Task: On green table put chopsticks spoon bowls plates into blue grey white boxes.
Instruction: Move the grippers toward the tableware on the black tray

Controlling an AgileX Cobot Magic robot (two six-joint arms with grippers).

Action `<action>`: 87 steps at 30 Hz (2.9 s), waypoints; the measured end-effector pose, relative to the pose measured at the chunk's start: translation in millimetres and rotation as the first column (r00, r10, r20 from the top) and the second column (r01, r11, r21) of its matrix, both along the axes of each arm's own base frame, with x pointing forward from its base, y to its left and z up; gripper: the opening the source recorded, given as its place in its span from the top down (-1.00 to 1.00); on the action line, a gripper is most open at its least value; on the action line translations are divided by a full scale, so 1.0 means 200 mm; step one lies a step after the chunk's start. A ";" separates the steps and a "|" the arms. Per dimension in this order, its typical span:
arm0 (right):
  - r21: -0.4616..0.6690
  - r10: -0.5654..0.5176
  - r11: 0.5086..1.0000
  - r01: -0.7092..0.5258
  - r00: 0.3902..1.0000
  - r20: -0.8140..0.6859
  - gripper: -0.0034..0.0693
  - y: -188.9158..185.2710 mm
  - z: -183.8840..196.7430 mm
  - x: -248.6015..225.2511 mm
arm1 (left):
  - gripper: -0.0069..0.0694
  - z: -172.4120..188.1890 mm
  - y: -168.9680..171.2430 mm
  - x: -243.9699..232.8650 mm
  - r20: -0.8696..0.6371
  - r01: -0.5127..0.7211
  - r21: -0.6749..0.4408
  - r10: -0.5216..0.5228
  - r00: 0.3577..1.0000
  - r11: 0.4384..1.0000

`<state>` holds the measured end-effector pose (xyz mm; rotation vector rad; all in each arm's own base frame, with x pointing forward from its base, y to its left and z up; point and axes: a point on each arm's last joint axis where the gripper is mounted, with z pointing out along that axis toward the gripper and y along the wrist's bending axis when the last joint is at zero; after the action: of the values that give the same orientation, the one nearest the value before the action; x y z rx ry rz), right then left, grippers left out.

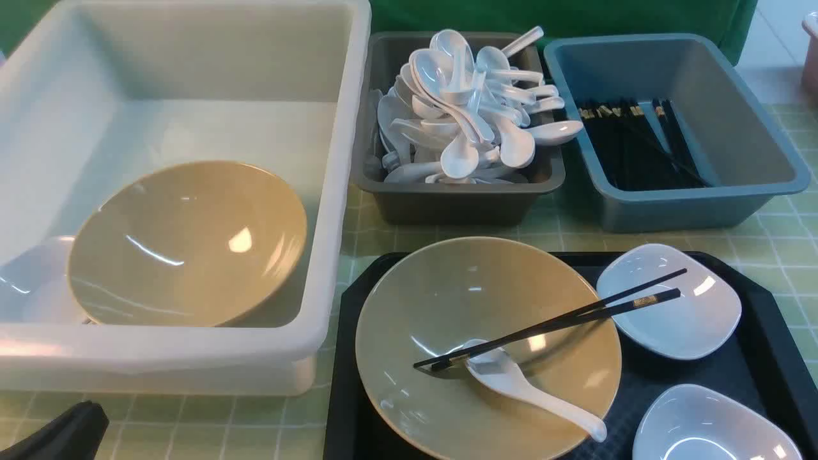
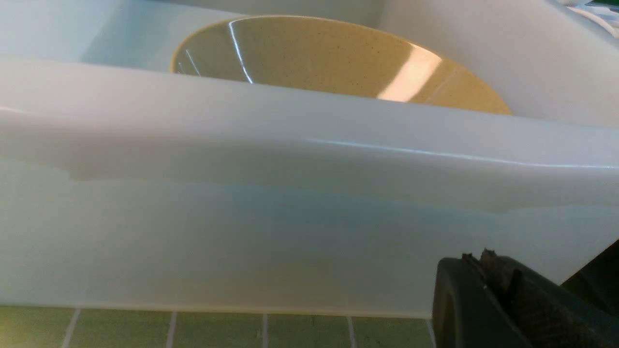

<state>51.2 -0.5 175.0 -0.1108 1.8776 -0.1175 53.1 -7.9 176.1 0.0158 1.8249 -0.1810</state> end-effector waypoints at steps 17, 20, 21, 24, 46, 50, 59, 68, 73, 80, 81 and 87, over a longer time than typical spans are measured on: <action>0.000 0.000 1.000 0.000 1.000 0.000 0.26 0.00 0.00 0.00 | 0.82 0.00 0.00 0.00 0.000 0.000 0.000 0.000 1.000 1.000; 0.000 0.000 1.000 0.000 1.000 0.000 0.26 0.00 0.00 0.00 | 0.82 0.00 0.00 0.00 0.000 0.000 0.000 0.000 1.000 1.000; 0.000 0.000 1.000 0.000 1.000 0.000 0.26 0.00 0.00 0.00 | 0.82 0.00 0.00 0.00 0.000 0.000 0.000 0.000 1.000 1.000; 0.000 0.000 1.000 0.000 1.000 0.000 0.26 0.00 0.00 0.00 | 0.82 0.00 0.00 0.00 0.000 0.000 0.000 0.000 1.000 1.000; 0.136 -0.063 0.990 0.020 0.946 0.319 0.26 -0.01 0.12 0.03 | 0.82 0.08 0.01 0.01 0.194 -0.011 0.018 0.008 0.981 1.000; 0.163 -0.073 0.987 0.015 0.931 0.358 0.26 -0.01 0.14 0.02 | 0.82 0.11 0.00 0.01 0.222 -0.007 -0.127 0.036 0.974 0.992; 0.331 -0.129 0.944 -0.014 0.905 0.406 0.26 -0.01 0.17 0.02 | 0.82 0.20 0.02 0.01 0.387 0.019 -0.327 0.115 0.915 0.945; 0.399 -0.154 0.913 -0.082 0.837 0.524 0.26 -0.01 0.45 0.00 | 0.82 0.40 0.05 -0.03 0.561 0.109 -0.474 0.205 0.802 0.874; 0.392 -0.153 0.914 -0.104 0.807 0.571 0.26 -0.02 0.78 0.03 | 0.82 0.73 0.03 -0.02 0.574 0.132 -0.453 0.175 0.800 0.882; 0.275 -0.090 0.961 -0.014 0.928 0.361 0.26 -0.01 1.23 0.19 | 0.82 1.13 -0.01 0.08 0.321 0.035 -0.286 0.061 0.945 0.958; 0.228 -0.070 0.974 0.001 0.953 0.295 0.26 -0.01 1.25 0.23 | 0.82 1.14 -0.01 0.11 0.271 0.011 -0.238 0.055 0.961 0.971; -0.007 0.019 1.000 -0.019 1.000 -0.005 0.26 -0.01 1.20 0.42 | 0.82 1.09 0.00 0.20 0.096 -0.062 -0.034 0.065 0.993 0.997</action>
<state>134.5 -3.4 415.2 -0.1334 1.8806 -0.1111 92.5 -7.3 394.7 -0.0547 1.7233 -0.1612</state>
